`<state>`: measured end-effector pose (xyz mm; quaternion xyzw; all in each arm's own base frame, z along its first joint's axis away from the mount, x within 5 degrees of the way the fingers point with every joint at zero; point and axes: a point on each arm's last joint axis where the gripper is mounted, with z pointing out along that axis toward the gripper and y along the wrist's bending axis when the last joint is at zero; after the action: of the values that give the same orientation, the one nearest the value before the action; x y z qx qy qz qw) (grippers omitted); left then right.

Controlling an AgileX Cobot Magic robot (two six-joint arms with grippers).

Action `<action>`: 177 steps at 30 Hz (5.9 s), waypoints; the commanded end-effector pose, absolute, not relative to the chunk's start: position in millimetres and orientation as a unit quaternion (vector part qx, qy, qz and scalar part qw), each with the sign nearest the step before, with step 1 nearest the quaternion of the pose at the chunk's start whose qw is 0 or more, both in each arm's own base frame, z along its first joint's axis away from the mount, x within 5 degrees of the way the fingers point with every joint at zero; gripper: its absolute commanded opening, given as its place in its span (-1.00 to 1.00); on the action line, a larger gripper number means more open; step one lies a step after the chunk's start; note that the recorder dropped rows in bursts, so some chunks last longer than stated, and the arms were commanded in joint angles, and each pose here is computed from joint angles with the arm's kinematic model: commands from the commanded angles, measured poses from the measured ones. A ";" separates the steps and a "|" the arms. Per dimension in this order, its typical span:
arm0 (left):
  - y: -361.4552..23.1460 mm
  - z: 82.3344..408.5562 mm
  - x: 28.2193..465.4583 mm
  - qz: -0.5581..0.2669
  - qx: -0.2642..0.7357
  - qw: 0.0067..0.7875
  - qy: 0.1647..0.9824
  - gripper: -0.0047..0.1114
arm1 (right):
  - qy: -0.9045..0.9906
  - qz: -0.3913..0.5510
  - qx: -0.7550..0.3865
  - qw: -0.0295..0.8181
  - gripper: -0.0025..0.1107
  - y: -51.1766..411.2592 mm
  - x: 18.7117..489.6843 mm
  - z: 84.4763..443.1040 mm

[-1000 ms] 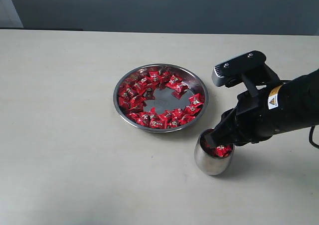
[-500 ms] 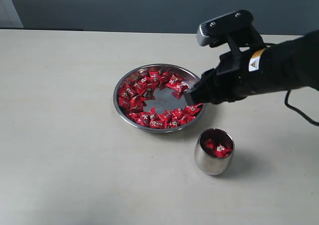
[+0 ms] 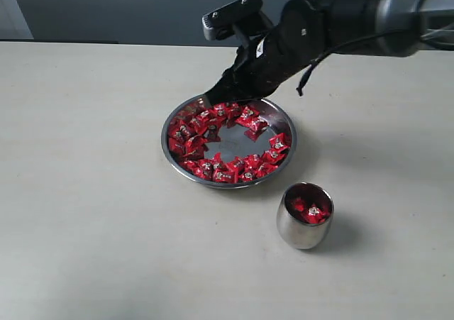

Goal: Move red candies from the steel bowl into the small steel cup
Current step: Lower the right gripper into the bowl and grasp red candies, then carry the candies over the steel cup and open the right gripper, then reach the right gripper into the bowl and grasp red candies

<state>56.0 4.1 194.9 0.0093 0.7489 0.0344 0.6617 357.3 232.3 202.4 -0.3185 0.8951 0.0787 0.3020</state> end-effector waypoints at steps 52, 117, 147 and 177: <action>3.6 194.9 55.8 0.029 0.010 0.665 0.746 -0.91 | 0.922 -0.036 -0.338 0.185 -0.41 239.1 397.9 126.2; 3.6 194.9 55.8 0.029 0.010 0.665 0.746 -0.91 | 0.945 0.113 -0.229 0.206 -0.95 142.5 187.8 214.5; 3.6 194.9 55.8 0.029 0.010 0.665 0.746 -0.91 | 0.921 0.123 -0.262 0.259 -0.38 146.9 193.9 218.2; 3.6 194.9 55.8 0.029 0.010 0.665 0.746 -0.91 | 0.880 0.101 -0.327 0.330 -0.38 265.4 363.1 186.2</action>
<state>56.0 4.1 194.9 0.0093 0.7489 0.0344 0.6617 348.9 257.1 194.3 -0.3113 0.8828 0.1142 0.3326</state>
